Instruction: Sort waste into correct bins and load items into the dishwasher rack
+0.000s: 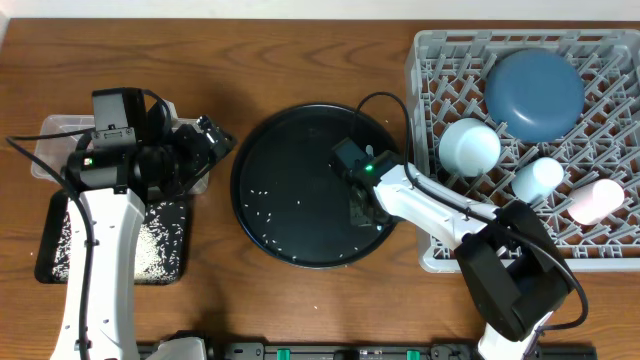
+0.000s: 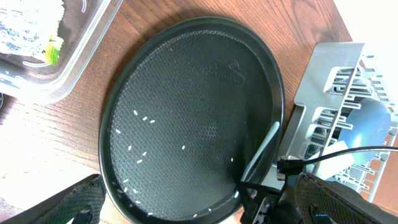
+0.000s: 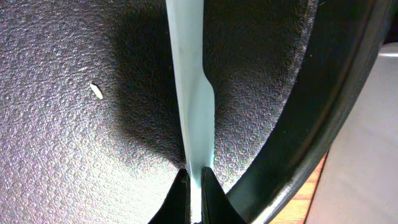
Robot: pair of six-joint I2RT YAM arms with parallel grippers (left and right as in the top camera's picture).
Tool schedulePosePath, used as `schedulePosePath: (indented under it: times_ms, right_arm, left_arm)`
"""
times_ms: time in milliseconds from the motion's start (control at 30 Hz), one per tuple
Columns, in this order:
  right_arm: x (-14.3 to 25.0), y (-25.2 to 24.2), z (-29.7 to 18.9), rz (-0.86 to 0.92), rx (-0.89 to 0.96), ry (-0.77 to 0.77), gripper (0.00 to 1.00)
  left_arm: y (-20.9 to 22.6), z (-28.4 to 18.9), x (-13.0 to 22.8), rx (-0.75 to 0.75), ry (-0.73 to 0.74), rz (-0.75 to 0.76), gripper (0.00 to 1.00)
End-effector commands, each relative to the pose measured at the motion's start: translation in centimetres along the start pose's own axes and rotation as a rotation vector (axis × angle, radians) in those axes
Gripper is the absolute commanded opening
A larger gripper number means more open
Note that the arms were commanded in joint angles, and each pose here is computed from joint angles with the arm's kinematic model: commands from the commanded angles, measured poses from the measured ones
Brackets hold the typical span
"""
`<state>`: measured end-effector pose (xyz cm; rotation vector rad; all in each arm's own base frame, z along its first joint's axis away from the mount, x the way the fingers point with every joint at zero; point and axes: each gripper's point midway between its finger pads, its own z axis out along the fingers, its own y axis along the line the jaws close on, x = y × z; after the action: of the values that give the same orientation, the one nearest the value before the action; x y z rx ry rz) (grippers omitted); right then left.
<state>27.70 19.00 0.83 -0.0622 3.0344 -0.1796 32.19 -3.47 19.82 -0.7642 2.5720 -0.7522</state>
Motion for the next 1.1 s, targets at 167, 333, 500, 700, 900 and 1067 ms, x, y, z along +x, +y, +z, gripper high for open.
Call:
schedulePosePath:
  times_ms: [167,333,500,700,900,1067]
  right_arm:
    - [0.1,-1.9,0.1,0.004,0.046,0.014,0.01]
    - [0.2,-2.9,0.1,0.005,0.09,0.016,0.01]
    - [0.3,-3.1,0.1,0.004,0.095,0.02,0.01]
    - [0.2,-3.4,0.0,0.003,0.112,0.011,0.01]
    - [0.2,-3.4,0.0,0.002,0.116,0.011,0.01]
    - [0.2,-3.4,0.0,0.002,0.116,0.01,0.01]
  left_arm:
    - [0.2,-0.1,-0.3,-0.009,-0.007,0.007,0.98]
    - [0.2,-0.1,-0.3,-0.009,-0.007,0.007,0.98]
    - [0.2,-0.1,-0.3,-0.009,-0.007,0.007,0.98]
    - [0.2,-0.1,-0.3,-0.009,-0.007,0.007,0.98]
    - [0.2,-0.1,-0.3,-0.009,-0.007,0.007,0.98]
    - [0.2,-0.1,-0.3,-0.009,-0.007,0.007,0.98]
